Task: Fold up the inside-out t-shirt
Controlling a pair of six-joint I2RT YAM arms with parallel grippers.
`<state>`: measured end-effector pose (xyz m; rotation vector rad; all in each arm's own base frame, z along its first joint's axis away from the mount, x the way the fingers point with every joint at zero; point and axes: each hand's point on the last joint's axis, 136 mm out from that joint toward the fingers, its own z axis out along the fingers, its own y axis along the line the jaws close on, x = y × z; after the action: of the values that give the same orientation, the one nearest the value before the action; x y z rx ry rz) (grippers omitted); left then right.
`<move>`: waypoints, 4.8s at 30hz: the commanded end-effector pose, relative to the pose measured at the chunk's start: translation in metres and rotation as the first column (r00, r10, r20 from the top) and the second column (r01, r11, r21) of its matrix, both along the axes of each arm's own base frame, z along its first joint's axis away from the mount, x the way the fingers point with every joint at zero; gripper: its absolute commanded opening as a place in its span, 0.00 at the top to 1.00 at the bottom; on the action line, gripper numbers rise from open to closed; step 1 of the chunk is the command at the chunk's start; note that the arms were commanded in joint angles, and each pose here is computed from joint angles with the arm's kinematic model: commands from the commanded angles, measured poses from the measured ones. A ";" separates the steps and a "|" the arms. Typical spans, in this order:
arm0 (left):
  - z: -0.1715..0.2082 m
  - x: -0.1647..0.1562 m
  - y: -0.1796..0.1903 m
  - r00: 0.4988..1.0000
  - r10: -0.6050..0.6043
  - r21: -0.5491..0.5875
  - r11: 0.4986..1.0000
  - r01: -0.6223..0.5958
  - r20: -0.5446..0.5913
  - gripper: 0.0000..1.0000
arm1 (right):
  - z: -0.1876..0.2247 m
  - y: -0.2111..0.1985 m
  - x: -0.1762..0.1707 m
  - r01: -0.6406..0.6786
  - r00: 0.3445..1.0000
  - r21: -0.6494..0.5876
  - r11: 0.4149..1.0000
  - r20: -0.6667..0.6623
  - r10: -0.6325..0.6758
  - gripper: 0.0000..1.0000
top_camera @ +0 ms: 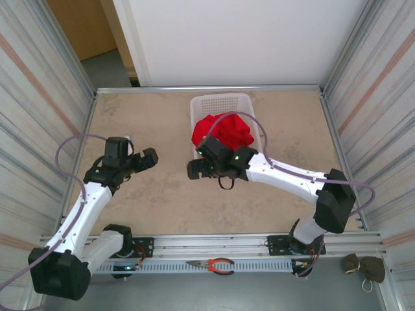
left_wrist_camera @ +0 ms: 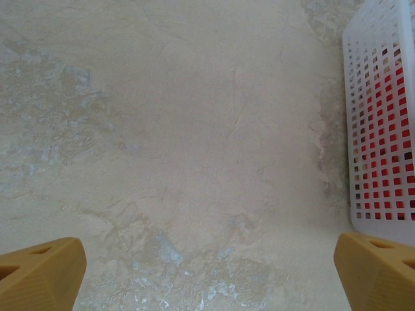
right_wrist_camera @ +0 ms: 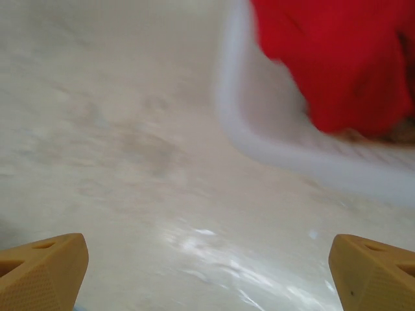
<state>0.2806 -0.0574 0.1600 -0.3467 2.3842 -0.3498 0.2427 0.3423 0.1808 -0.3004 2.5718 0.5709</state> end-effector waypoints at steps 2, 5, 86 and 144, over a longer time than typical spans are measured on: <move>-0.005 -0.009 0.007 0.998 0.059 -0.012 0.998 -0.060 -0.032 0.01 | 0.008 0.037 0.036 -0.046 0.998 -0.010 0.999 0.030 0.047 0.05; -0.008 -0.014 0.012 0.993 0.108 -0.023 0.994 -0.109 -0.052 0.01 | 0.000 0.060 0.077 -0.003 0.999 -0.039 0.999 0.044 0.005 0.07; -0.027 -0.030 -0.004 0.997 0.034 -0.111 0.993 -0.042 -0.070 0.01 | -0.019 -0.408 0.161 0.776 0.619 -0.052 0.629 -0.132 -0.774 0.16; -0.036 0.023 0.060 0.963 0.144 -0.174 0.967 -0.186 -0.227 0.01 | -0.145 -0.009 0.067 -0.004 0.990 -0.158 0.988 -0.142 -0.019 0.34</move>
<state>0.2962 0.0087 0.1103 -0.7696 2.5204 -0.4272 0.2916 0.3290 0.0259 -0.3164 2.8123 0.4212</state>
